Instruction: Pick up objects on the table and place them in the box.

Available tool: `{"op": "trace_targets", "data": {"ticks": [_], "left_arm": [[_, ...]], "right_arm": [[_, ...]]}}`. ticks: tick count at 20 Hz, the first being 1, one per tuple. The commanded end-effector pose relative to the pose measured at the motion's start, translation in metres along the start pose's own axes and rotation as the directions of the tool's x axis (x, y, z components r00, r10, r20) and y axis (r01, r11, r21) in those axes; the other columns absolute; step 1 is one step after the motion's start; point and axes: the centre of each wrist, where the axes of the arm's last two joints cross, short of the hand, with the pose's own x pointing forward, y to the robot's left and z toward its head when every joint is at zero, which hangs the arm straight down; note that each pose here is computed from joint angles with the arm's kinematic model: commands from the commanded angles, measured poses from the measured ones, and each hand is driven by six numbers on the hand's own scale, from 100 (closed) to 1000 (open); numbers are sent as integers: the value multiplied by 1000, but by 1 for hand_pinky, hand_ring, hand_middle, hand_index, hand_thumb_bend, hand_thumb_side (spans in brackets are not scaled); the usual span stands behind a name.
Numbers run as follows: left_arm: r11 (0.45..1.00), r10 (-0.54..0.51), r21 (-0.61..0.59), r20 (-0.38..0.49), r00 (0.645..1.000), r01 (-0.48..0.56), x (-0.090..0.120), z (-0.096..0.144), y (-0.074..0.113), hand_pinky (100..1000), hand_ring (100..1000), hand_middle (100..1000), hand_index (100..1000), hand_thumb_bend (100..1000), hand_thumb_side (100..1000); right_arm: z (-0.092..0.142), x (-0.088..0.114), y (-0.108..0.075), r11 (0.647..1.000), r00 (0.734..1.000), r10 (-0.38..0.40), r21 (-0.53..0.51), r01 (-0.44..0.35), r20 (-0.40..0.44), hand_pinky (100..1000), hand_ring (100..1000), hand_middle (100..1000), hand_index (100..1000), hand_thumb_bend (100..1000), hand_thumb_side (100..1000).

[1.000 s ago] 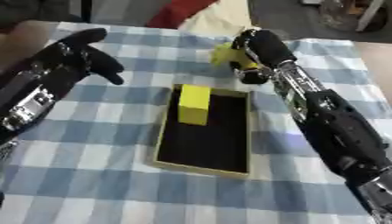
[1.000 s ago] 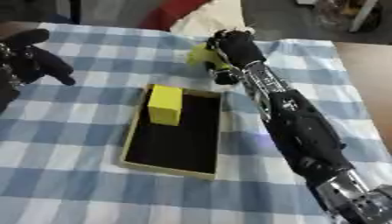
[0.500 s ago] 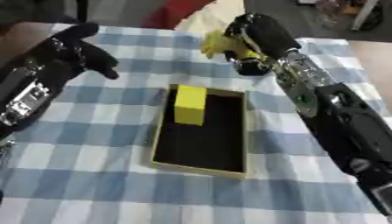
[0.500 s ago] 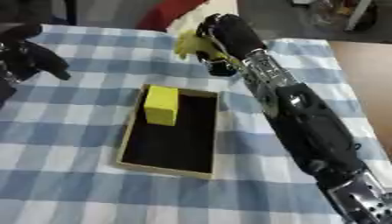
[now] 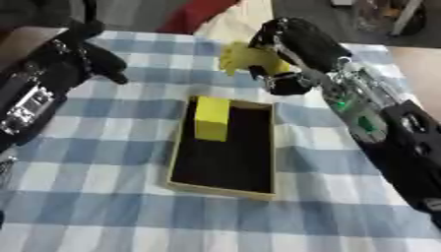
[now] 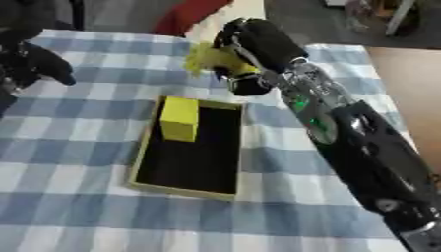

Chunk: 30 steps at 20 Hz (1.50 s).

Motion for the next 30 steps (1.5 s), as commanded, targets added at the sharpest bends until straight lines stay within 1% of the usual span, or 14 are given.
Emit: {"op": "trace_targets", "data": {"ticks": [1, 7, 10, 15, 16, 21, 23, 24, 25, 26, 28, 30], "left_arm": [[1000, -24, 4, -12, 1000, 24, 3, 3, 9, 878, 703, 703, 998, 104, 857], [1000, -13, -3, -35, 999, 12, -2, 6, 8, 879, 702, 703, 1000, 109, 868], [1000, -9, -10, -35, 999, 9, -3, 6, 7, 880, 702, 702, 999, 110, 871], [1000, -5, -18, -32, 999, 5, -4, 5, 5, 880, 701, 701, 999, 110, 872], [1000, -6, -19, -32, 999, 5, -4, 5, 5, 880, 701, 701, 999, 110, 874], [1000, -5, -24, -33, 999, 4, -4, 5, 4, 881, 701, 701, 1000, 111, 876], [1000, -4, -27, -33, 999, 3, -4, 5, 4, 881, 701, 701, 1000, 112, 877], [1000, -3, -27, -34, 999, 2, -4, 6, 3, 882, 701, 702, 1000, 112, 879], [1000, -3, -28, -34, 999, 2, -5, 6, 3, 882, 702, 702, 1000, 112, 879], [1000, -3, -29, -34, 999, 2, -5, 6, 3, 882, 702, 702, 1000, 111, 879], [1000, -4, -31, -33, 999, 3, -4, 6, 3, 882, 702, 703, 1000, 111, 878], [999, -5, -32, -31, 999, 4, -4, 6, 3, 883, 703, 703, 1000, 110, 878]], "right_arm": [[5, 8, -17, 999, 998, -34, 8, 34, 48, 755, 570, 189, 395, 100, 226], [12, 28, -17, 985, 981, -158, 88, 149, 111, 758, 569, 185, 393, 100, 264], [11, 36, -12, 973, 970, -203, 135, 185, 131, 760, 571, 192, 400, 100, 289], [7, 47, 5, 956, 958, -244, 205, 211, 152, 765, 577, 217, 425, 100, 316], [6, 48, 8, 953, 956, -251, 212, 217, 152, 769, 581, 235, 443, 100, 327], [5, 52, 19, 943, 950, -272, 240, 231, 154, 774, 591, 271, 484, 100, 358], [5, 53, 23, 938, 948, -281, 251, 237, 153, 779, 598, 286, 506, 100, 391], [5, 54, 24, 936, 947, -285, 258, 240, 151, 784, 606, 308, 535, 100, 435], [6, 55, 26, 932, 946, -289, 269, 242, 150, 789, 614, 331, 569, 100, 460], [6, 55, 28, 928, 946, -291, 284, 242, 146, 799, 637, 392, 654, 100, 512], [6, 55, 31, 919, 946, -293, 312, 239, 138, 806, 661, 454, 743, 100, 564], [7, 54, 31, 912, 948, -290, 336, 233, 130, 816, 702, 537, 822, 100, 614]]}}
